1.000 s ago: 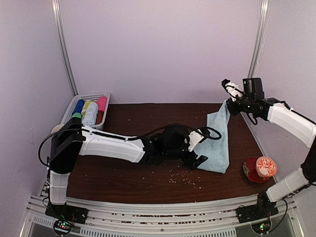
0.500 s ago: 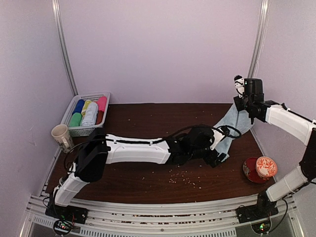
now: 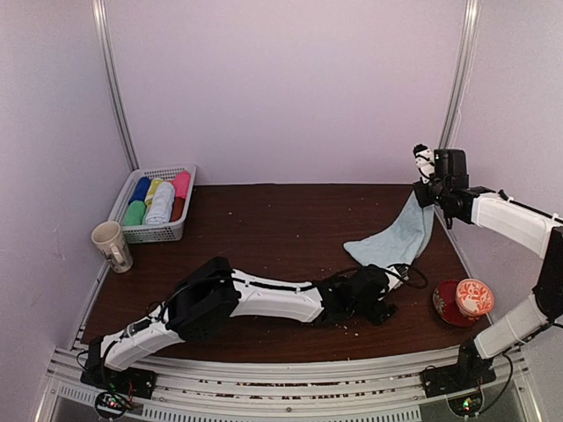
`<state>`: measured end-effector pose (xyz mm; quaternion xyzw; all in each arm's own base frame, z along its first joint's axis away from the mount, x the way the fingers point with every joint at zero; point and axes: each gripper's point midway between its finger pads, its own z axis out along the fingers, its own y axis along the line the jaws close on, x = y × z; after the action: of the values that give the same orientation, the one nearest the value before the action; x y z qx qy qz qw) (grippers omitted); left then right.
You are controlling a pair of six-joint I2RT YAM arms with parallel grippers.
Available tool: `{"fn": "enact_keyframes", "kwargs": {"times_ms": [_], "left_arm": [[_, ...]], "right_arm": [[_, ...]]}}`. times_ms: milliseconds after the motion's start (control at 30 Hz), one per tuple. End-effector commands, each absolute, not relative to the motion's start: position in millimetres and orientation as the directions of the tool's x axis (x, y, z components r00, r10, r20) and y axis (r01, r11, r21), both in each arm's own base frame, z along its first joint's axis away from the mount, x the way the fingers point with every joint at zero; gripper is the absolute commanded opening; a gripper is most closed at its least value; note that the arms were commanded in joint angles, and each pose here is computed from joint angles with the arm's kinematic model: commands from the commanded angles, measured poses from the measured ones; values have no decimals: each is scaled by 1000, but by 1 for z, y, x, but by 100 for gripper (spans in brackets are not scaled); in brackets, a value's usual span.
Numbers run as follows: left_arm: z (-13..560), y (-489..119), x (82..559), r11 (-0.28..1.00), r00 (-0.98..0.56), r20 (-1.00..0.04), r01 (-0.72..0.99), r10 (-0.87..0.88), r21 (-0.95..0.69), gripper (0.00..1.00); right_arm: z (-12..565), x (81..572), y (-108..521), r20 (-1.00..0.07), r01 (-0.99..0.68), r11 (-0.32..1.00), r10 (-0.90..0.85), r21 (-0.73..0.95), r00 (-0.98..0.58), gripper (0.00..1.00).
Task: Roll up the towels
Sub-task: Place the towel at the center of the board.
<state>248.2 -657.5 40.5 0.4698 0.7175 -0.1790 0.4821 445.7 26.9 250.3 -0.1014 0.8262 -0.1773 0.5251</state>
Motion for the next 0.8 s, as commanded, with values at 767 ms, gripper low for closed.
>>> {"fn": "enact_keyframes", "kwargs": {"times_ms": [767], "left_arm": [[74, -687, 284, 631, 78, -974, 750, 214, 198, 59]], "right_arm": [[287, 419, 89, -916, -282, 928, -316, -243, -248, 0]]}}
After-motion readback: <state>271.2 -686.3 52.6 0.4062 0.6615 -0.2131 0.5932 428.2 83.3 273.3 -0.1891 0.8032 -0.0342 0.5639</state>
